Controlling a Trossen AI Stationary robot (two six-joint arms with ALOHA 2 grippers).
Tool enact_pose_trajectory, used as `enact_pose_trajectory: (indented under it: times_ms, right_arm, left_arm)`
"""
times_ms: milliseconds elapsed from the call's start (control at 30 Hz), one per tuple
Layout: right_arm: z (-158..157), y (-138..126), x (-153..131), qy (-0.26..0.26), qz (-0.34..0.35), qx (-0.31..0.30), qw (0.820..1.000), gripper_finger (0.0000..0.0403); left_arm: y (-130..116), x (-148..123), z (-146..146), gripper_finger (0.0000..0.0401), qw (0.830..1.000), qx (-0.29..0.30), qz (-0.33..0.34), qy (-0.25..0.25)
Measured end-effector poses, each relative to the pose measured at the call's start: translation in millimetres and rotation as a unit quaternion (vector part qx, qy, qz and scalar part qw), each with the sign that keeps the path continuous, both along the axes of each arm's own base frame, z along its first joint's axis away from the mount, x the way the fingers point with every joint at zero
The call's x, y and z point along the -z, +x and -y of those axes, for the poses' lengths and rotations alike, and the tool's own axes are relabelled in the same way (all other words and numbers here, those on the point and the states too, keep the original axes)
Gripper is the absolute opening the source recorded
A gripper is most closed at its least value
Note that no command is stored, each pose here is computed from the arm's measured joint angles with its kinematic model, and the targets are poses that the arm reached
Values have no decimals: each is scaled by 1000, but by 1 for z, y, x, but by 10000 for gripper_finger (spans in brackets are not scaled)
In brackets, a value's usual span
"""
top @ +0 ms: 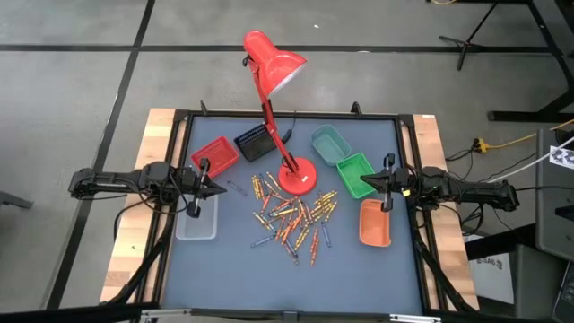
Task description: Sort crayons
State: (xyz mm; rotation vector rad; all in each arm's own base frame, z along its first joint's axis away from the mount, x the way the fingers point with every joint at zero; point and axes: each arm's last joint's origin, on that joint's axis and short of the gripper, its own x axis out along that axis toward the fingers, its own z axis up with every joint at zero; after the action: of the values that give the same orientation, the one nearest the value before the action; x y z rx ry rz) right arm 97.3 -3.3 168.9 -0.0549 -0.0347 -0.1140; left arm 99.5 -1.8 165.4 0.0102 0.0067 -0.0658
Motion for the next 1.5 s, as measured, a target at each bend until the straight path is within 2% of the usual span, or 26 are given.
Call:
enact_pose_trajectory:
  times_ms: [433,667,800,1000,1100,1300,1500]
  right_arm:
    - [0,0,-2,2,9,0,1000,1]
    - [0,0,-5,89,36,-6,995,2]
    - [0,-1,-8,150,59,-13,987,33]
    - [-1,-1,-10,183,71,-30,980,123]
    - [-2,-2,-15,201,92,-55,974,152]
    - [-3,-2,-40,213,95,-75,970,165]
    - [-4,14,-69,215,55,-83,972,166]
  left_arm:
    - [0,0,0,0,1000,0,0,-3]
    - [0,0,0,0,1000,0,0,-3]
    - [0,0,0,0,1000,0,0,-3]
    - [0,0,0,0,1000,-4,0,-4]
    - [0,0,0,0,1000,-4,-1,-13]
    - [0,0,0,0,1000,-4,-1,-17]
    - [0,0,0,0,1000,-4,-1,-17]
